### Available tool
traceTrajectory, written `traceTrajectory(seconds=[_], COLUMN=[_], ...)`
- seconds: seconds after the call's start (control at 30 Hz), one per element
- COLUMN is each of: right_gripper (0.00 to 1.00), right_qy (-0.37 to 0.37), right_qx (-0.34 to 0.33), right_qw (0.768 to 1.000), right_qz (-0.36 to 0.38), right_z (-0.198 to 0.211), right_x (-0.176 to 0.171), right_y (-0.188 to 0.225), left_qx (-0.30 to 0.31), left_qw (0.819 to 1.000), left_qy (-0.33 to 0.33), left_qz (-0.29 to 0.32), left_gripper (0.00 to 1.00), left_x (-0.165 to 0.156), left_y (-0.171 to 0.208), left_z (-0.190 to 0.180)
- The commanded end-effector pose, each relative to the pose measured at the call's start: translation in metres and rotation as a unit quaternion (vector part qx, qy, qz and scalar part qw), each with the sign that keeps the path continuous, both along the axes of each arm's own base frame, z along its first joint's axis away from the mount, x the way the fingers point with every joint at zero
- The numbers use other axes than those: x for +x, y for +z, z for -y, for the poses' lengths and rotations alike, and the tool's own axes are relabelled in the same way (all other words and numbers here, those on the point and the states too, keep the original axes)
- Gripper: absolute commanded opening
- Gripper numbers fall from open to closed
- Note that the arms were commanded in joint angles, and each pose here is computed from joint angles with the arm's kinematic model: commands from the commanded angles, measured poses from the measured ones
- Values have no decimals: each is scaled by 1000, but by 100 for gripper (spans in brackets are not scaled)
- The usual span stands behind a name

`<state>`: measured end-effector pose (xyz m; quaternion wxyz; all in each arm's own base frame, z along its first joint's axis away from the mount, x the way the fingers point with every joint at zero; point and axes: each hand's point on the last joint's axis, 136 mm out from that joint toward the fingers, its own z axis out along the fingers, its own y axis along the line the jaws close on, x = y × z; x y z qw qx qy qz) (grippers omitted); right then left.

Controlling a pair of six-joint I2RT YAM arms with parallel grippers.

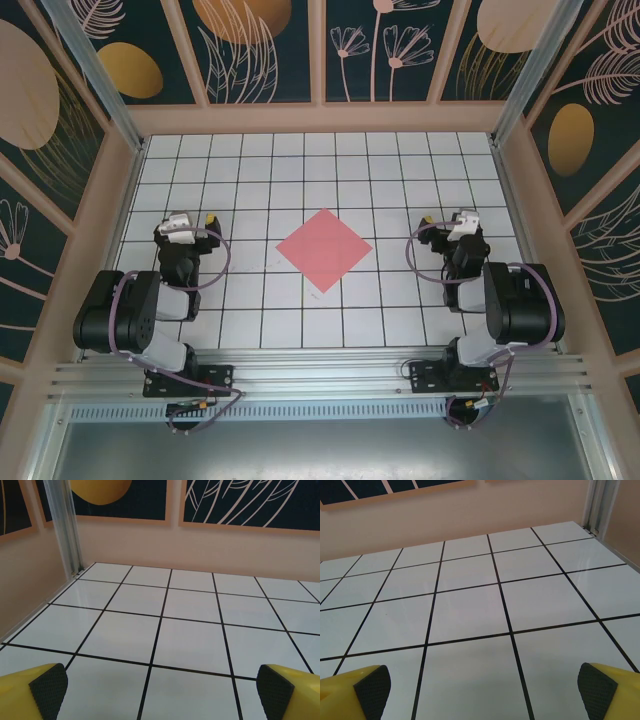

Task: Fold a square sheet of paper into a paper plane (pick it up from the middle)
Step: Move the square sheet of paper to the center of the table.

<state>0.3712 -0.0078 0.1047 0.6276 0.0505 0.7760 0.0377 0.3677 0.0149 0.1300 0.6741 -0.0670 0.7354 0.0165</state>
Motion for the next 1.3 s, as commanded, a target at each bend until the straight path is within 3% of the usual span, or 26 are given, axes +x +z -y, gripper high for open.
traceTrajectory(seconds=[0.0,0.93,1.03,1.17,1.27], right_gripper=[99,99,99,99,99], right_qy=[6,27,19,-16,13], right_qx=[-6,-8,9,58,96], right_qw=[1000,1000,999,998,992], right_qz=[30,7,-27,-4,-76], right_z=[0,-7,-4,5,-9], right_x=[7,17,28,19,21], right_y=[15,22,38,82,85], left_qx=[5,5,5,5,5], left_qw=[1000,1000,1000,1000,1000], left_qy=[4,4,3,4,4], left_qz=[22,22,22,21,22], left_gripper=[99,99,99,99,99], left_x=[5,5,5,5,5], left_y=[12,12,12,12,12], left_z=[-3,-3,-3,-3,-3])
